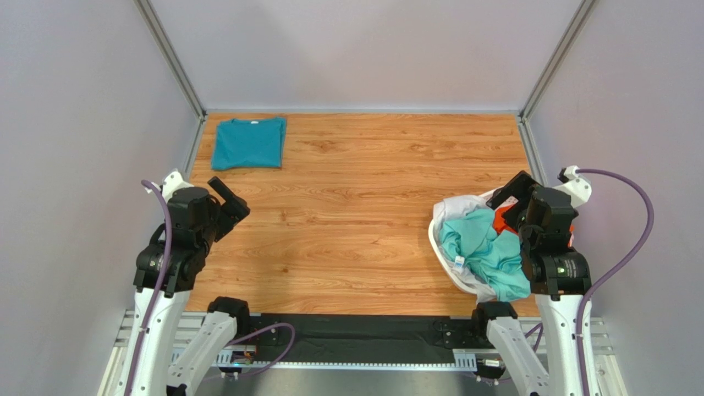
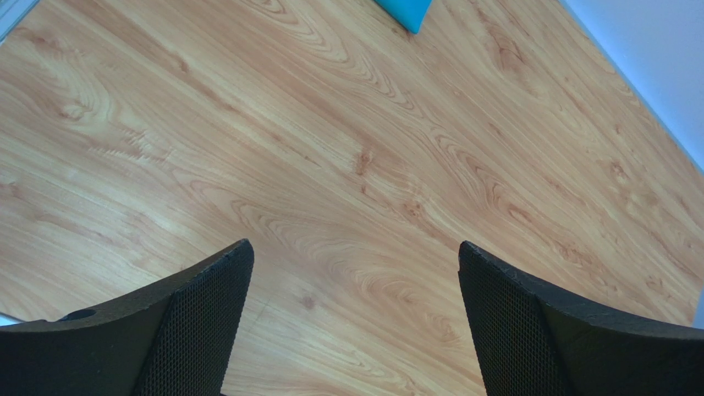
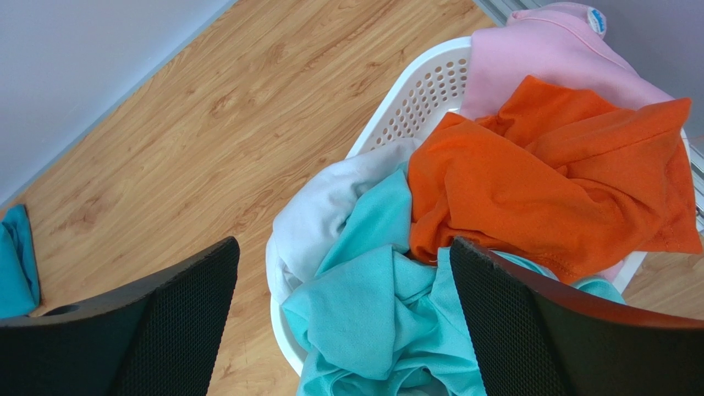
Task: Fold and stack the t-shirts
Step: Grab the tshirt from the pile
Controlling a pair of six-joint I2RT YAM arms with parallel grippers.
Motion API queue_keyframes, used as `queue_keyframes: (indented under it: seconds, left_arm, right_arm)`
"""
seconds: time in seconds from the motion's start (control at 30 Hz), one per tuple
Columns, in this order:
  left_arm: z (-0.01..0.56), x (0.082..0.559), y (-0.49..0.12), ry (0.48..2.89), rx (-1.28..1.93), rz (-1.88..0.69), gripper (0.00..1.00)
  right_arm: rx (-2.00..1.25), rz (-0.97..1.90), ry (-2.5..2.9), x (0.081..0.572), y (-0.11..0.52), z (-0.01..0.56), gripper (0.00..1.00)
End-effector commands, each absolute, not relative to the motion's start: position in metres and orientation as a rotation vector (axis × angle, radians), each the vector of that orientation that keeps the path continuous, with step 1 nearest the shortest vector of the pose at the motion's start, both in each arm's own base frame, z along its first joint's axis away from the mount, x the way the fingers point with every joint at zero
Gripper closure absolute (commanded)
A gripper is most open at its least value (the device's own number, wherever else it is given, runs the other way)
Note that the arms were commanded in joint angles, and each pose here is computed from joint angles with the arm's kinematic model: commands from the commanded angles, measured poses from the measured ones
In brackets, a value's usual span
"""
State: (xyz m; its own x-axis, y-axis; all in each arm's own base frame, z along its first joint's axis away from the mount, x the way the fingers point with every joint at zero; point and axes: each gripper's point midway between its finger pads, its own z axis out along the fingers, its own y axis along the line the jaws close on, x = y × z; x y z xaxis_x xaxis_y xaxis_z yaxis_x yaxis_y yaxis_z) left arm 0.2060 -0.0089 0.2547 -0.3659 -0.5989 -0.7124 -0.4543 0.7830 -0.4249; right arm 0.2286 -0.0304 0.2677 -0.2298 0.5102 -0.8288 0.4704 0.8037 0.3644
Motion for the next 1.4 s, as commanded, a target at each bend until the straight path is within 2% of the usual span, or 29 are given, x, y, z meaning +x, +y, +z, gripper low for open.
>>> queue_keyframes:
  seconds: [0.0, 0.23, 0.53, 0.73, 0.77, 0.83, 0.9, 0.93, 0.97, 1.07, 1.13, 1.23, 1.37]
  left_arm:
    - [0.256, 0.209, -0.011, 2.006, -0.781, -0.213, 0.00]
    - [0.243, 0.216, -0.017, 1.990, -0.782, -0.255, 0.00]
    - [0.226, 0.229, -0.030, 2.028, -0.746, -0.311, 0.00]
    - [0.216, 0.232, -0.036, 2.084, -0.731, -0.315, 0.00]
    - [0.215, 0.233, -0.036, 2.087, -0.731, -0.316, 0.00]
    - [0.214, 0.234, -0.037, 2.092, -0.729, -0.316, 0.00]
    - [0.212, 0.233, -0.037, 2.095, -0.729, -0.316, 0.00]
    - [0.213, 0.233, -0.037, 2.094, -0.728, -0.317, 0.00]
    - [0.212, 0.233, -0.037, 2.096, -0.727, -0.316, 0.00]
    - [0.213, 0.232, -0.037, 2.090, -0.727, -0.321, 0.00]
    - [0.214, 0.232, -0.037, 2.087, -0.728, -0.323, 0.00]
    - [0.214, 0.232, -0.038, 2.086, -0.722, -0.333, 0.00]
    - [0.215, 0.233, -0.040, 2.086, -0.712, -0.345, 0.00]
  right_arm:
    - [0.620, 0.090, 1.914, 0.224, -0.017, 0.271, 0.00]
    - [0.662, 0.124, 2.064, 0.217, -0.006, 0.244, 0.00]
    - [0.692, 0.065, 2.378, 0.206, 0.001, 0.172, 0.00]
    - [0.713, 0.158, 2.395, 0.218, 0.015, 0.148, 0.08]
    - [0.706, 0.206, 2.392, 0.222, 0.021, 0.144, 0.13]
    - [0.708, 0.243, 2.392, 0.227, 0.026, 0.139, 0.16]
    - [0.718, 0.248, 2.391, 0.231, 0.027, 0.132, 0.27]
    - [0.715, 0.287, 2.405, 0.231, 0.033, 0.131, 0.36]
    - [0.714, 0.297, 2.397, 0.232, 0.034, 0.133, 0.57]
    - [0.700, 0.306, 2.361, 0.234, 0.033, 0.146, 0.81]
    - [0.684, 0.315, 2.308, 0.236, 0.032, 0.164, 0.86]
    - [0.655, 0.318, 2.232, 0.230, 0.029, 0.194, 1.00]
    - [0.629, 0.235, 2.109, 0.222, 0.013, 0.240, 1.00]
